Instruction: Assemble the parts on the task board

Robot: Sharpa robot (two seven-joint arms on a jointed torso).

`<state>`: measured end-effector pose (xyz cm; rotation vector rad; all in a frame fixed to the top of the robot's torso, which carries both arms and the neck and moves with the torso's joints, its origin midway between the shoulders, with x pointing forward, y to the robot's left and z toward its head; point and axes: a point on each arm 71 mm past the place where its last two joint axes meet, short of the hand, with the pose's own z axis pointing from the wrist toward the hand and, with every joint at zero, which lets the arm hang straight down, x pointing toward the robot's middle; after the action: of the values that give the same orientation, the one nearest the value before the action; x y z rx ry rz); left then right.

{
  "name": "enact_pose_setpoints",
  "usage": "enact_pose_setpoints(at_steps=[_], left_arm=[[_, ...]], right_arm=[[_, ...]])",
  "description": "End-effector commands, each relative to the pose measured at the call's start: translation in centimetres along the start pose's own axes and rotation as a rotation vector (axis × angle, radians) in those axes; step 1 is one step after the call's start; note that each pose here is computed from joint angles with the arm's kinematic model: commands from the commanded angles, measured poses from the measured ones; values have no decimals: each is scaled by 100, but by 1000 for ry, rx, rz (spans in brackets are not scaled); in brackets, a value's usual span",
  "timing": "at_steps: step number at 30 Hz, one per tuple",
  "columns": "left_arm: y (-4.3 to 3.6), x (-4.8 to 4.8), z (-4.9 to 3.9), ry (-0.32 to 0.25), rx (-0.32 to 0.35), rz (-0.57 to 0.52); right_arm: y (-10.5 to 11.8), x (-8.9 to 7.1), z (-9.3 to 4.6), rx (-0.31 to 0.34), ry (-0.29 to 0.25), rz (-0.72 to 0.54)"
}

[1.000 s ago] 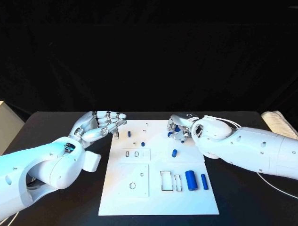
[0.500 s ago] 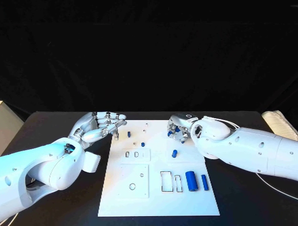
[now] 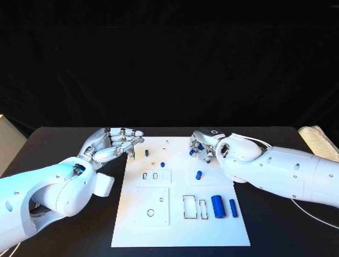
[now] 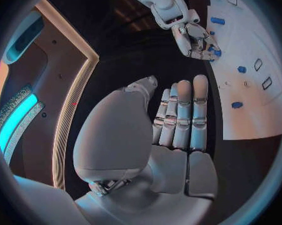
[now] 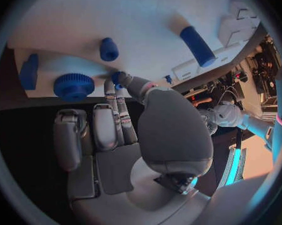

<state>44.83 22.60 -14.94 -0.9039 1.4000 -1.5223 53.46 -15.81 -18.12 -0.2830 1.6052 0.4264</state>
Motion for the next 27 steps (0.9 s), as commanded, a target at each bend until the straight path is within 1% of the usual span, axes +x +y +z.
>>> enact_pose_setpoints(at_steps=[1,6,11,18,27], left_arm=[[-13,6,4,13,7,-10],[-9,-10,6,10,5,-11],[-8,-11,9,13,2,-12],[-10,0,10,18,1,-14],[-29,15,22,24,4,-14]], right_arm=[[54,-47,2,10,-76,13],[162,-113,57,8,-118,30],[281,-163,167,4,-148,37],[390,-213,293,1,-187,40],[500,-240,417,-6,-215,40]])
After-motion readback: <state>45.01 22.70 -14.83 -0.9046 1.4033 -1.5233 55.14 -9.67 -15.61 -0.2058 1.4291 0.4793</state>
